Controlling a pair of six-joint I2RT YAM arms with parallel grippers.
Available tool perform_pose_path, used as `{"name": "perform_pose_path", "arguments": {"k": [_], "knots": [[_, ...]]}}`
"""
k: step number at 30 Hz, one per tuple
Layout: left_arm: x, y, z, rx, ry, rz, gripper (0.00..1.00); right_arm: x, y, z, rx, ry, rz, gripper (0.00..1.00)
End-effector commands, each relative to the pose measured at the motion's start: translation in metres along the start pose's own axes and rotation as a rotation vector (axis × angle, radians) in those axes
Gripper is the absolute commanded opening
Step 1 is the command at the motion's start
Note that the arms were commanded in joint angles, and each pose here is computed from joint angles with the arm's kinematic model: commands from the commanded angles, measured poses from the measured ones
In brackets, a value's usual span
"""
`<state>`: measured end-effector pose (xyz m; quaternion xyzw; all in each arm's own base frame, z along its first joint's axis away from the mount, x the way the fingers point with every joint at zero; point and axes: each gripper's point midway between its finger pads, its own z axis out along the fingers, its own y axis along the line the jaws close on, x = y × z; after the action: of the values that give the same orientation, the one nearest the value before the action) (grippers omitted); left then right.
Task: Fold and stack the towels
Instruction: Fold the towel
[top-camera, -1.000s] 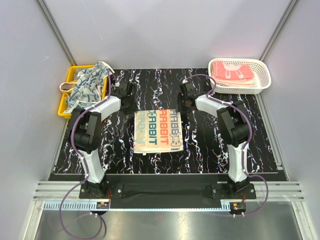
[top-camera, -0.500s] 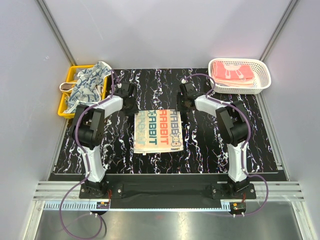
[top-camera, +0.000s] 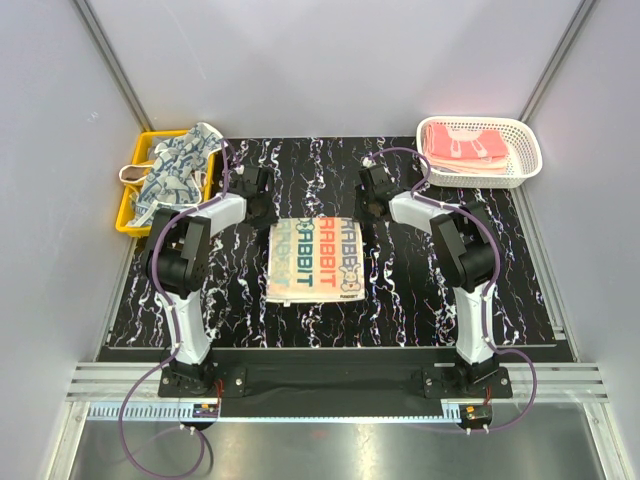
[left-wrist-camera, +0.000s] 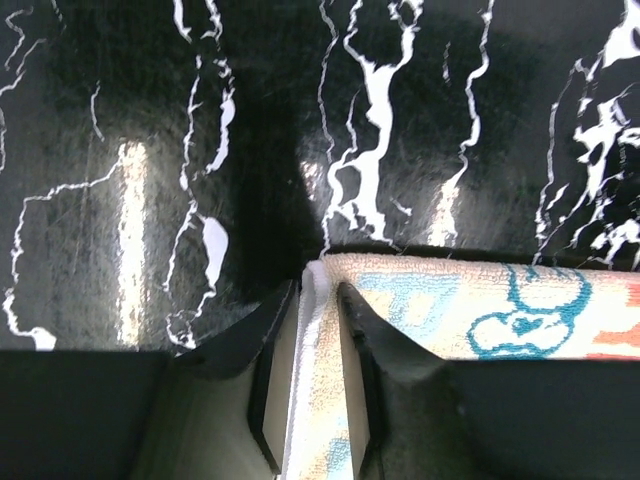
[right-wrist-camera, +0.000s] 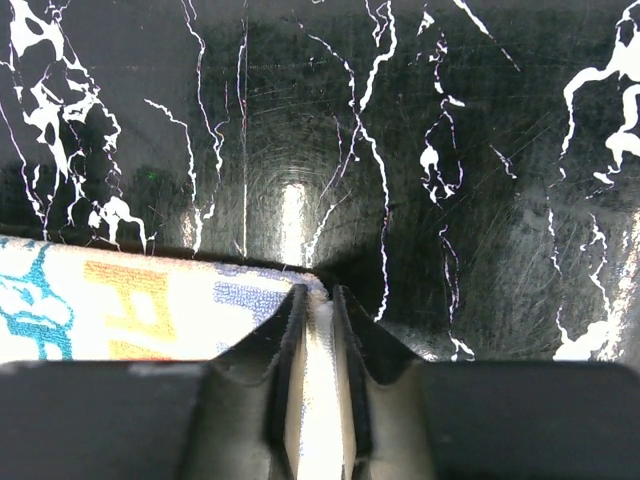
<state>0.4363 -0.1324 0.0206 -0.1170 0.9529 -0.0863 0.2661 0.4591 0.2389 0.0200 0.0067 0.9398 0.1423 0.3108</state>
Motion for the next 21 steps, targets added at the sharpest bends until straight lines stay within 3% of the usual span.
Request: {"name": "perform_pose_path", "arguments": {"k": [1, 5, 12, 21], "knots": [[-0.002, -0.007, 0.01, 0.053, -0.032, -0.004, 0.27, 0.003, -0.01, 0.005, 0.03, -0.003, -0.011, 0.18], [-0.005, -0.015, 0.014, 0.102, -0.058, -0.004, 0.22, 0.0, -0.011, 0.005, 0.025, -0.007, -0.013, 0.11], [-0.021, -0.029, 0.012, 0.178, -0.135, -0.012, 0.03, -0.017, -0.022, 0.008, 0.014, -0.033, -0.024, 0.06], [-0.081, -0.045, -0.012, 0.245, -0.32, -0.037, 0.0, -0.062, -0.022, 0.001, -0.026, -0.116, -0.025, 0.04]]}}
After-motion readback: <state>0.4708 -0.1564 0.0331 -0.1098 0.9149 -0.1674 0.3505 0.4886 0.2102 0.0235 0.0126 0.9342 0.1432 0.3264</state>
